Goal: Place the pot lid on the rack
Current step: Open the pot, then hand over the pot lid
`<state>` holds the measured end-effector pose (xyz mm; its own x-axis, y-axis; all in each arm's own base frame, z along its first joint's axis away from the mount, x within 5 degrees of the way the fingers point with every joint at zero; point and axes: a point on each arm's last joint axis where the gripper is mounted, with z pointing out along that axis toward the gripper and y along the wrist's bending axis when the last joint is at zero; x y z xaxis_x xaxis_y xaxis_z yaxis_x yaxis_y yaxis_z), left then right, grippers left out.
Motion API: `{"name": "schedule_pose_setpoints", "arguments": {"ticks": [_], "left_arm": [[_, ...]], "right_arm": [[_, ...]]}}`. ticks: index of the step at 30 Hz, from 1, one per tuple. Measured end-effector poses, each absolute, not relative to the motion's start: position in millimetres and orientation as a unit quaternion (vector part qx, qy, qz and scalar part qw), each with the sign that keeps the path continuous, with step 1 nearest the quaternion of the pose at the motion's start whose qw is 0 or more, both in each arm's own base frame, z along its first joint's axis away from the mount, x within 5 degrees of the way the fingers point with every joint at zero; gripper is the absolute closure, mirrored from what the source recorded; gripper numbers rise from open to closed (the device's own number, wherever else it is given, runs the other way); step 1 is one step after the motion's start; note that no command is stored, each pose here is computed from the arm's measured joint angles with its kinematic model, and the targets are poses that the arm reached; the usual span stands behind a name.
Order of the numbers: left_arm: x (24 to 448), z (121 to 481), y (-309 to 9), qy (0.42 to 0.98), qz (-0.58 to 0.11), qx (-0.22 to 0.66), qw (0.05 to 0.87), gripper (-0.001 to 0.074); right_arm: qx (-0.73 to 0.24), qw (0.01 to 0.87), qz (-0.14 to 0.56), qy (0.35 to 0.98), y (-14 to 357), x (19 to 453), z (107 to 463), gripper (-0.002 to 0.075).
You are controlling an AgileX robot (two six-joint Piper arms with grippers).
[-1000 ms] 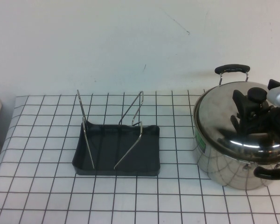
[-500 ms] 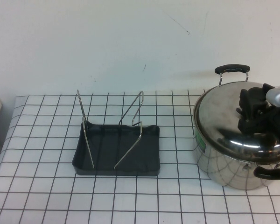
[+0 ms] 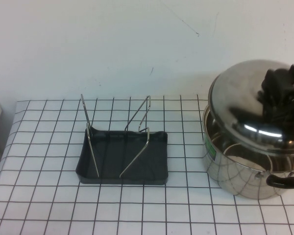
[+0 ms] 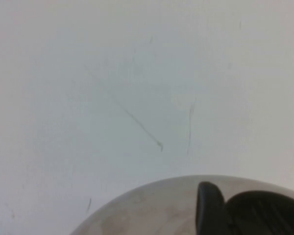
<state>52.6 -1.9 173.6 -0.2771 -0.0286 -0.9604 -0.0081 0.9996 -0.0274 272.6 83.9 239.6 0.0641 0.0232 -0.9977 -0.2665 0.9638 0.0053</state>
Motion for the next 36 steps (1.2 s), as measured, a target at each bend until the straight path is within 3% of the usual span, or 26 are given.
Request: {"name": "schedule_pose_setpoints", "arguments": {"ticks": [6,15,24,32,34,36], "left_arm": [[52.6,173.6,-1.9,0.799,-0.009,-0.011,0.601,0.0738],[52.6,173.6,-1.9,0.799,-0.009,-0.011,0.601,0.0738],[52.6,173.6,-1.9,0.799,-0.009,-0.011,0.601,0.0738],[52.6,173.6,-1.9,0.799,-0.008,-0.011,0.601,0.0738],[52.8,174.2,-3.3,0.797,-0.035,-0.032,0.603,0.0738],[53.3,175.9,-8.7,0.780,-0.142,-0.122,0.598,0.0738]], "right_arm": [[-0.107,0.736,0.105,0.660,78.8,247.2,279.2,0.0372],[-0.171,0.739,0.118,0.641,79.9,216.2,307.3,0.0372],[-0.217,0.725,0.130,0.640,86.2,210.8,305.5,0.0372],[-0.208,0.685,0.132,0.686,84.7,211.8,295.0,0.0372],[-0.211,0.682,0.130,0.688,84.8,211.7,294.3,0.0372],[-0.212,0.682,0.131,0.688,85.0,211.6,294.2,0.0372]]}}
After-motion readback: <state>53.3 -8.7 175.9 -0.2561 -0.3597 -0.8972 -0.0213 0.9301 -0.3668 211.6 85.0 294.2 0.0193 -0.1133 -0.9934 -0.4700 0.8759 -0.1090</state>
